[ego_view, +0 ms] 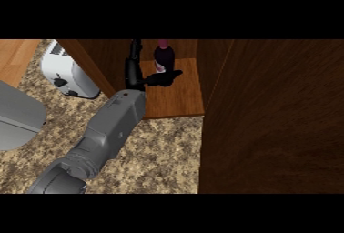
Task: Pick up the wine, place it into the cabinet and close the cabinet
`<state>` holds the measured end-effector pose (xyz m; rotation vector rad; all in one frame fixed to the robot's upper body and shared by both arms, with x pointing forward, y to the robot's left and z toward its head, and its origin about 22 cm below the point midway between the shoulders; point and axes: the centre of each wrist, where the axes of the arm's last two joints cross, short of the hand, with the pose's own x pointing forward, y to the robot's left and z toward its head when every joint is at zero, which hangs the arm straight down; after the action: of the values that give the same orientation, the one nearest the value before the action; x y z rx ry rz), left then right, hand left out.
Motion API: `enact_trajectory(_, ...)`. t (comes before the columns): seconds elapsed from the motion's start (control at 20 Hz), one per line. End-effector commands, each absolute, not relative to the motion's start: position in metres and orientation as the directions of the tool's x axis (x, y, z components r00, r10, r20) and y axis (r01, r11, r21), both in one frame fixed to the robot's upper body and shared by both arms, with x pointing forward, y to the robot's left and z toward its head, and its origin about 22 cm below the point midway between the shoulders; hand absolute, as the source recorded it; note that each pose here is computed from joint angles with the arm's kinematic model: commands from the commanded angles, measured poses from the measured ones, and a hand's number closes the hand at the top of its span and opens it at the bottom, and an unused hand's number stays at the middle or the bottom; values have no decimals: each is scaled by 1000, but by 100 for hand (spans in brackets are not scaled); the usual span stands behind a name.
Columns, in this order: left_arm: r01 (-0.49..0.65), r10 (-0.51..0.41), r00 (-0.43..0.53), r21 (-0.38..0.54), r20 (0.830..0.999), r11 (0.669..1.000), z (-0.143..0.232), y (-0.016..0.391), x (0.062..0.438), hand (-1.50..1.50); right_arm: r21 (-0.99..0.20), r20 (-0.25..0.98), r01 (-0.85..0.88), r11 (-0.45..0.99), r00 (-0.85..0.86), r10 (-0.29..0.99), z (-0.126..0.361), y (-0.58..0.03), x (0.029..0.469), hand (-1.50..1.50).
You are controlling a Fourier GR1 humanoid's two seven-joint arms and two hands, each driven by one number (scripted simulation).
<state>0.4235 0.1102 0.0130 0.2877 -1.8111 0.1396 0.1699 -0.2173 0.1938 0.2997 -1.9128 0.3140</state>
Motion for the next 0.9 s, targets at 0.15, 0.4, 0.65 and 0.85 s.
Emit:
enact_trajectory(0.15,-312,-108,-247,26,963,950,-6,126,415,-150,-76,932,-366,927,-357,-64,194,-218,165,-150)
enact_trajectory(0.4,-288,-82,-265,3,961,958,-4,137,418,-150,-85,933,-387,918,-355,-63,202,-214,159,-150)
enact_trajectory(0.65,-229,-55,-277,-10,959,973,-16,124,409,-150,-74,928,-376,924,-365,-74,203,-219,155,-150)
enact_trajectory(0.85,-211,-68,-290,6,954,977,-2,129,418,-150,-64,933,-372,926,-353,-77,199,-222,158,-150)
